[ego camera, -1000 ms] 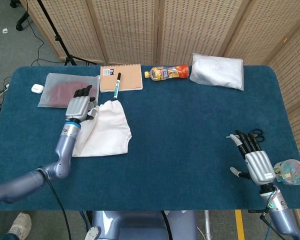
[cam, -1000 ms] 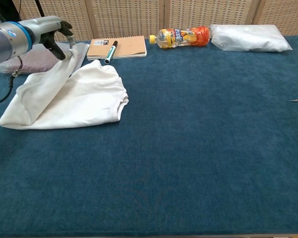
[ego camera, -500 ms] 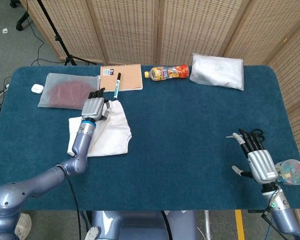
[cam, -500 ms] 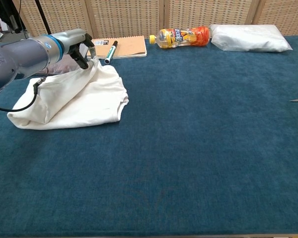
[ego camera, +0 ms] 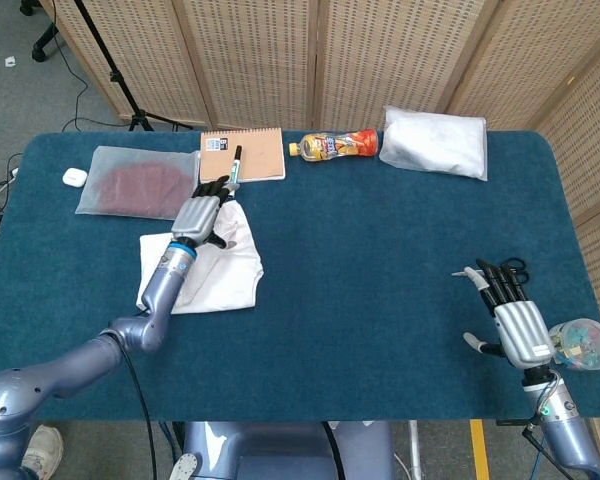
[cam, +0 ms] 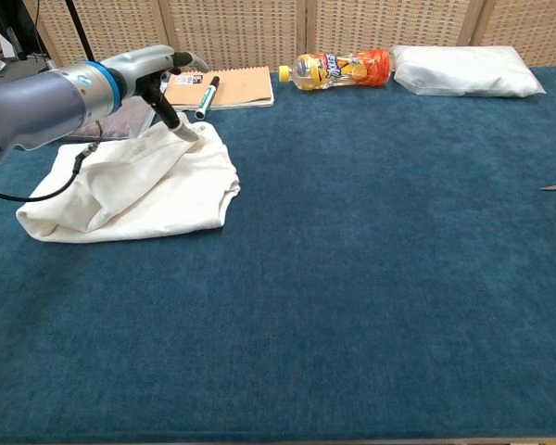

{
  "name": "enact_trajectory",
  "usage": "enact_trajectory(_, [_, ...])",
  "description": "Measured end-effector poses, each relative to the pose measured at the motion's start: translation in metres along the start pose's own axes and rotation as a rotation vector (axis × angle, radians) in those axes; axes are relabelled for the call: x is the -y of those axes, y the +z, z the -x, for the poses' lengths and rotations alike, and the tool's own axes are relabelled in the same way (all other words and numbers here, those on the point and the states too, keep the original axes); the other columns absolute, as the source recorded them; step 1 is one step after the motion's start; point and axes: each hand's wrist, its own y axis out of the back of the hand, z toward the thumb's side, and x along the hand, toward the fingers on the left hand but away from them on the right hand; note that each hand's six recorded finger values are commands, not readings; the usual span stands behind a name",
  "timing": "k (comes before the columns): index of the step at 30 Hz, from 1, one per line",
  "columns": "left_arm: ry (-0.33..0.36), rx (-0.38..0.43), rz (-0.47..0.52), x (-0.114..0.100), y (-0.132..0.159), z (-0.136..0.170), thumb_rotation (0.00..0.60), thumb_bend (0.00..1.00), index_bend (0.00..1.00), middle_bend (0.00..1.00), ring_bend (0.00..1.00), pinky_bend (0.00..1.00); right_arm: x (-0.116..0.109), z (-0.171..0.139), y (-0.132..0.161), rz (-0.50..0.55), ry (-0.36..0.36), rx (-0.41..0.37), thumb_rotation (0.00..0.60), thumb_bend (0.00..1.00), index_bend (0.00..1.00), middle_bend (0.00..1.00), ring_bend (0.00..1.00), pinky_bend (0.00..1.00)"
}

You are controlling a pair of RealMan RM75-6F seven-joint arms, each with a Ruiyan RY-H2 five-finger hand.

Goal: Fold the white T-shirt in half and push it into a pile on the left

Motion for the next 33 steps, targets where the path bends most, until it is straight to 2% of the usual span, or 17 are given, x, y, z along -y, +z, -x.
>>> enact_trajectory(4, [-0.012, 0.060, -0.052, -0.014, -0.018, 0.023, 0.600, 0.04, 0.11, 0.00, 0.00, 0.00, 0.001, 0.000, 0.001, -0.001, 0.001, -0.001, 0.600, 0.00, 0.00, 0.00, 0.00, 0.00])
enact_trajectory(8, [-0.044, 0.104, -0.124, -0.024, -0.049, 0.060, 0.600, 0.06, 0.12, 0.00, 0.00, 0.00, 0.002, 0.000, 0.003, -0.004, 0.006, -0.004, 0.600, 0.00, 0.00, 0.00, 0.00, 0.00])
enact_trajectory(12, [-0.088, 0.124, -0.163, -0.020, -0.079, 0.097, 0.600, 0.09, 0.19, 0.00, 0.00, 0.00, 0.004, 0.000, 0.005, -0.007, 0.011, -0.010, 0.600, 0.00, 0.00, 0.00, 0.00, 0.00])
enact_trajectory(16, [-0.098, 0.137, -0.181, -0.013, -0.096, 0.121, 0.600, 0.12, 0.24, 0.00, 0.00, 0.00, 0.006, -0.001, 0.008, -0.010, 0.017, -0.017, 0.600, 0.00, 0.00, 0.00, 0.00, 0.00])
enact_trajectory(25, [-0.075, 0.139, -0.209, 0.000, -0.109, 0.127, 0.600, 0.18, 0.31, 0.00, 0.00, 0.00, 0.006, -0.001, 0.007, -0.013, 0.022, -0.015, 0.600, 0.00, 0.00, 0.00, 0.00, 0.00])
enact_trajectory(33, [-0.074, 0.161, -0.208, 0.017, -0.104, 0.120, 0.600, 0.22, 0.37, 0.00, 0.00, 0.00, 0.007, 0.000, 0.006, -0.015, 0.028, -0.011, 0.600, 0.00, 0.00, 0.00, 0.00, 0.00])
